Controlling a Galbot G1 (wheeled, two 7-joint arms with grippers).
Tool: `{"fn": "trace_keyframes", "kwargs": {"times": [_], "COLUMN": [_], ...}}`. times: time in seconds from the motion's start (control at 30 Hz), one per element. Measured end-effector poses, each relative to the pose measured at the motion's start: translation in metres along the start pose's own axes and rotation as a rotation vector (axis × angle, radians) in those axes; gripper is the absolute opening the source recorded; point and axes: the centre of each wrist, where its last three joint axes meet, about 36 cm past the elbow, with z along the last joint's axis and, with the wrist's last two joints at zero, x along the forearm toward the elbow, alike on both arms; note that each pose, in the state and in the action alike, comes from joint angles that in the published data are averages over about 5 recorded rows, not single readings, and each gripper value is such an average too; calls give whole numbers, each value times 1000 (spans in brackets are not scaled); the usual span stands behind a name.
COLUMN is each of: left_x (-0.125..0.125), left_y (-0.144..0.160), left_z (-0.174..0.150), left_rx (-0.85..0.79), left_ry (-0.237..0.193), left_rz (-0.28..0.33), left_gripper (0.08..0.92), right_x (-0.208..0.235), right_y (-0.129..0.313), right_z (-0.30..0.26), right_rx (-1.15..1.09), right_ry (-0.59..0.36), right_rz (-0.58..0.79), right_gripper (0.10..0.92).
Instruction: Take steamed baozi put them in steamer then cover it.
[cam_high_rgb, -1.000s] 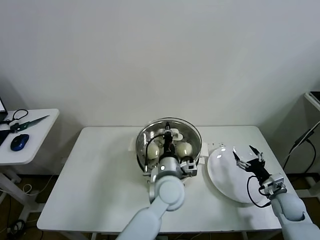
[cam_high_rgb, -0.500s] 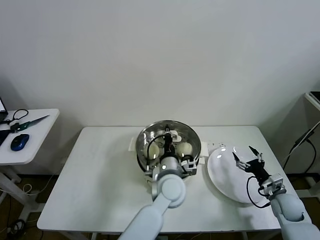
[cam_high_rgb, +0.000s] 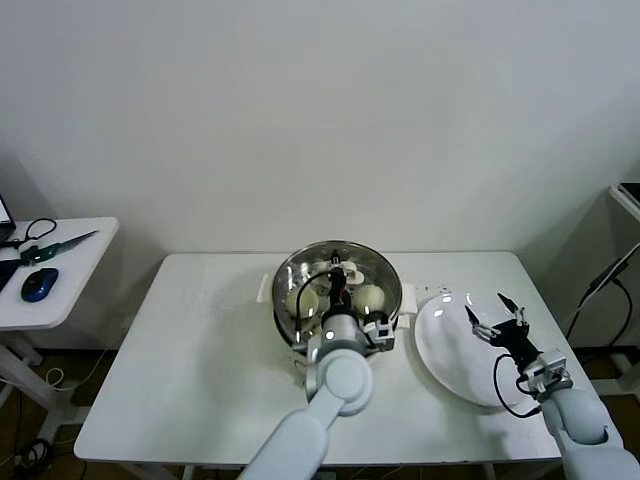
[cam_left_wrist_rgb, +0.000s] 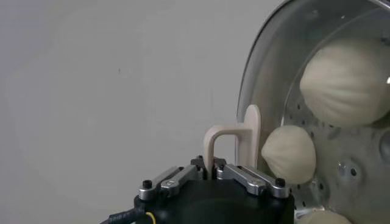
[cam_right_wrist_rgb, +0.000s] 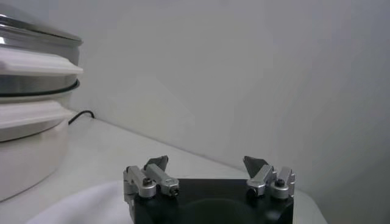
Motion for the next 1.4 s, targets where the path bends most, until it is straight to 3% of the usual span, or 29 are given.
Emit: {"fn": "trace_keyframes", "kwargs": {"times": [0.8,0.9,1.4], "left_x": [0,1,24], "left_y": [-11,-9,5], "left_z": [4,4,25], "left_rx": [-18,-13,5], "left_ry": [-7,-13,-40], "left_rz": [-9,-1,0], "left_gripper": [159,212,643], "right_x": [-1,0,-3], "right_y": [0,-1,-5], "right_z": [-1,-1,-13], "right_rx": [6,6,-31], "right_ry": [-2,0,27], "right_rz": [-7,-6,2], "right_gripper": [823,823,823]}}
